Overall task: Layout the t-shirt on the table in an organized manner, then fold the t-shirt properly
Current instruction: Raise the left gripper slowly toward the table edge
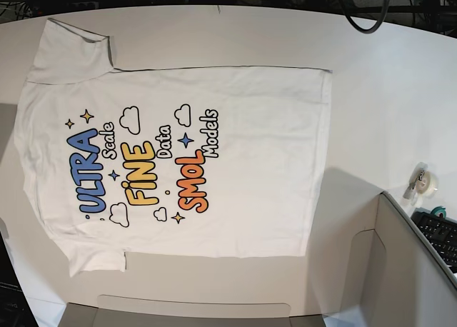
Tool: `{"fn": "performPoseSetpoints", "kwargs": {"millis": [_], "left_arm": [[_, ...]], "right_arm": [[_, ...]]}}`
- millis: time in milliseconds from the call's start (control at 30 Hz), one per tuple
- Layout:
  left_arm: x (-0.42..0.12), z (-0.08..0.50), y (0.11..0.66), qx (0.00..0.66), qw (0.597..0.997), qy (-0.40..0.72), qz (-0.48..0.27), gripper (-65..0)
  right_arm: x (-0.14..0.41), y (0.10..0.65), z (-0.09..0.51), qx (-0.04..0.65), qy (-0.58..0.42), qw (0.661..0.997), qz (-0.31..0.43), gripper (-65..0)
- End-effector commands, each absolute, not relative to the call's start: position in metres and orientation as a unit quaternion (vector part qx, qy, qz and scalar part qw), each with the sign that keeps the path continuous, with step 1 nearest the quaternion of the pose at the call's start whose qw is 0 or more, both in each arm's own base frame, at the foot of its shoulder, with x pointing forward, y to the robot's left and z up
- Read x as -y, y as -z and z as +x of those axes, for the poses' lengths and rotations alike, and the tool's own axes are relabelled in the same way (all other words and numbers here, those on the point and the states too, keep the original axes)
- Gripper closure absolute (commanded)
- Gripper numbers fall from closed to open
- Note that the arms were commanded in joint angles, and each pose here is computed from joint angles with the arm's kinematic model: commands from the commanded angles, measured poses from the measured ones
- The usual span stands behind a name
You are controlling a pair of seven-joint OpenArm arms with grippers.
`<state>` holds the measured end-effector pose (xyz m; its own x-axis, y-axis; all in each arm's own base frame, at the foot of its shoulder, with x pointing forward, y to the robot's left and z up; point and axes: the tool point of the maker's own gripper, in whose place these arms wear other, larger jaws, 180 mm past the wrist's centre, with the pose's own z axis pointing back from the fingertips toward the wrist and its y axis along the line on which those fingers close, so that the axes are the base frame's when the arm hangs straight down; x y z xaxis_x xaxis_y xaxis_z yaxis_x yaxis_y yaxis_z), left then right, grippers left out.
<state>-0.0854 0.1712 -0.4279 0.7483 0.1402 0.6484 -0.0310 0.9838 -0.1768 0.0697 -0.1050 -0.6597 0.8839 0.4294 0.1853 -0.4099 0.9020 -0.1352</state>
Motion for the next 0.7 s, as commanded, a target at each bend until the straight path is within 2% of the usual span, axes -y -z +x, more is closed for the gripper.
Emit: {"fn": "performPoseSetpoints", "kwargs": {"millis": [0,200,367,667], "left_arm": [[-0.171,-0.092,0.421,0.353,0.931,-0.048,-0.079,0.0],[-0.171,-0.093,0.412,0.365,0.926,-0.050,-0.079,0.0],[-0.171,-0.080,0.396,0.400,0.912,-0.048,-0.079,0.0],[-0.170,-0.086,0.396,0.392,0.915,-0.049,-0.079,0.0]], "right_arm": [[0.105,0.659,0.072,0.111,-0.216,0.969,-0.047,0.0],[0.106,0.659,0.072,0.110,-0.216,0.969,-0.048,0.0],[0.102,0.659,0.073,0.112,-0.216,0.969,-0.045,0.0],[0.105,0.659,0.072,0.110,-0.216,0.969,-0.047,0.0]]}}
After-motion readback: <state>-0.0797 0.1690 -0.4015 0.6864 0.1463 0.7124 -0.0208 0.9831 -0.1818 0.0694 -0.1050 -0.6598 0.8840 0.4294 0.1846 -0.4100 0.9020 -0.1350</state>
